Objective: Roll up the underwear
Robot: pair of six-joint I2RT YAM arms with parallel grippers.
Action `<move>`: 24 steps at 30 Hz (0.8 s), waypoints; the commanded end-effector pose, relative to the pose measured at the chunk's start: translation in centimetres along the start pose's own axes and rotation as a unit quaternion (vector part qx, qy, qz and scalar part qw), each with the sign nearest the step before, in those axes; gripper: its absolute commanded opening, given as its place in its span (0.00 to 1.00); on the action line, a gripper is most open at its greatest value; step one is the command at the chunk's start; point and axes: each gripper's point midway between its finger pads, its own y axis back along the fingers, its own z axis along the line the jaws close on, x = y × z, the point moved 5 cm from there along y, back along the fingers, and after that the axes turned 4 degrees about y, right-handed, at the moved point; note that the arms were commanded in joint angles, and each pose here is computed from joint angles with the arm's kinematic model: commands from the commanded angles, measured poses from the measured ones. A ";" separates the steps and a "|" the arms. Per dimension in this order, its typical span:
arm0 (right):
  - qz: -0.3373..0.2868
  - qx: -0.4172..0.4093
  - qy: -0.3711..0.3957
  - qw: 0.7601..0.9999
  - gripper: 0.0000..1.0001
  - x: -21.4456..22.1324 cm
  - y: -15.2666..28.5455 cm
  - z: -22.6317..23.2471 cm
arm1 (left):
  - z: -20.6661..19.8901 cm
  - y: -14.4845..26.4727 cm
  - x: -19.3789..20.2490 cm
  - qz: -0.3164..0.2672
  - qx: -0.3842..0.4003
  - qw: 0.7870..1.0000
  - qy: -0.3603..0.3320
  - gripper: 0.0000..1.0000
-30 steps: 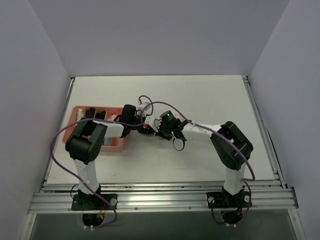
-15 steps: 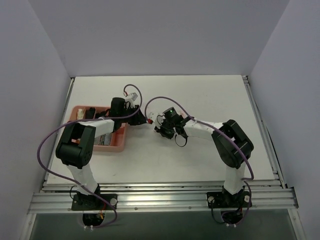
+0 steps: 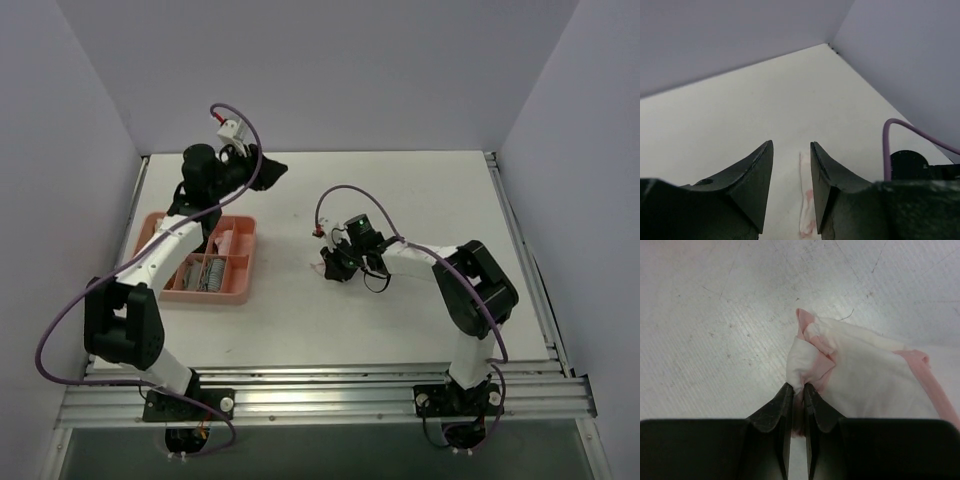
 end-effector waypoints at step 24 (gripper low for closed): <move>-0.162 -0.084 -0.277 0.944 0.00 4.9 0.7 3.1 | -3.5 -0.6 16.0 0.357 0.335 0.817 -0.305 0.54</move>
